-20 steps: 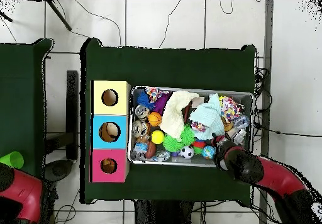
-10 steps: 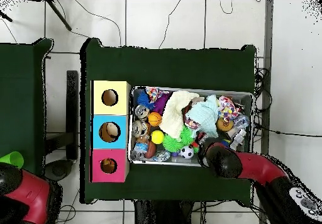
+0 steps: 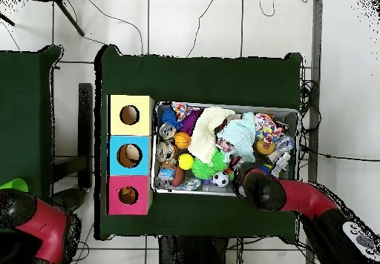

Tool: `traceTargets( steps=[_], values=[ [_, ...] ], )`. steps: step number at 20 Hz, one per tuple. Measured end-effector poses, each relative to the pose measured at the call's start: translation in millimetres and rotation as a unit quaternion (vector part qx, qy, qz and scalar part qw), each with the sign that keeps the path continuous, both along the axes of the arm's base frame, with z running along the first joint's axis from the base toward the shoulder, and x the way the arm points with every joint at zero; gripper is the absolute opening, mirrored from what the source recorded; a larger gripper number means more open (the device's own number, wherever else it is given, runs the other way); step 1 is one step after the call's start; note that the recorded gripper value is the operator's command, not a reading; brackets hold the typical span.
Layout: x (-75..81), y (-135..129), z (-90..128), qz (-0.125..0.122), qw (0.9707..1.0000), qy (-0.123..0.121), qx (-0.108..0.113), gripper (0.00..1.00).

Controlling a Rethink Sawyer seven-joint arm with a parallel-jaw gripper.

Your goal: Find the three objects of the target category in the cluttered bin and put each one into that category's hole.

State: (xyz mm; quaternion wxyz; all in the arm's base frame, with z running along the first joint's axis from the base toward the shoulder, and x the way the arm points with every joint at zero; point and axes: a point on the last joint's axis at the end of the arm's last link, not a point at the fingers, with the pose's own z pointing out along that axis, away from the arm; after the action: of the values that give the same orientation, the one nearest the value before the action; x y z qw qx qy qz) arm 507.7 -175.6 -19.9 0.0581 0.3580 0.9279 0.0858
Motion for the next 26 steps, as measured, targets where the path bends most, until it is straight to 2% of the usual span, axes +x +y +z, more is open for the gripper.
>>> traceTargets(
  steps=[1,5,8,9,11,13,18,20,24,26],
  values=[
    [-0.2,-0.7,0.2,-0.001,1.0,0.001,0.001,1.0],
    [-4.8,-15.9,8.7,-0.013,0.9993,0.031,0.018,1.0],
    [-5.4,-24.3,24.4,-0.014,0.9979,0.06,0.018,1.0],
    [-3.4,-26.8,38.7,-0.013,0.9964,0.082,0.017,1.0],
    [-0.7,-26.9,50.9,-0.011,0.995,0.098,0.016,1.0],
    [6.3,-24.9,71.1,-0.003,0.9922,0.124,0.013,1.0],
    [26.2,-22.3,98.9,0.011,0.9875,0.157,0.006,1.0],
    [40.8,-21.2,111.4,0.016,0.9856,0.168,0.005,1.0],
    [63.1,-22.0,122.3,0.021,0.9857,0.167,0.002,1.0],
    [79.1,-25.2,126.4,0.02,0.9873,0.157,-0.002,1.0]
  ],
)
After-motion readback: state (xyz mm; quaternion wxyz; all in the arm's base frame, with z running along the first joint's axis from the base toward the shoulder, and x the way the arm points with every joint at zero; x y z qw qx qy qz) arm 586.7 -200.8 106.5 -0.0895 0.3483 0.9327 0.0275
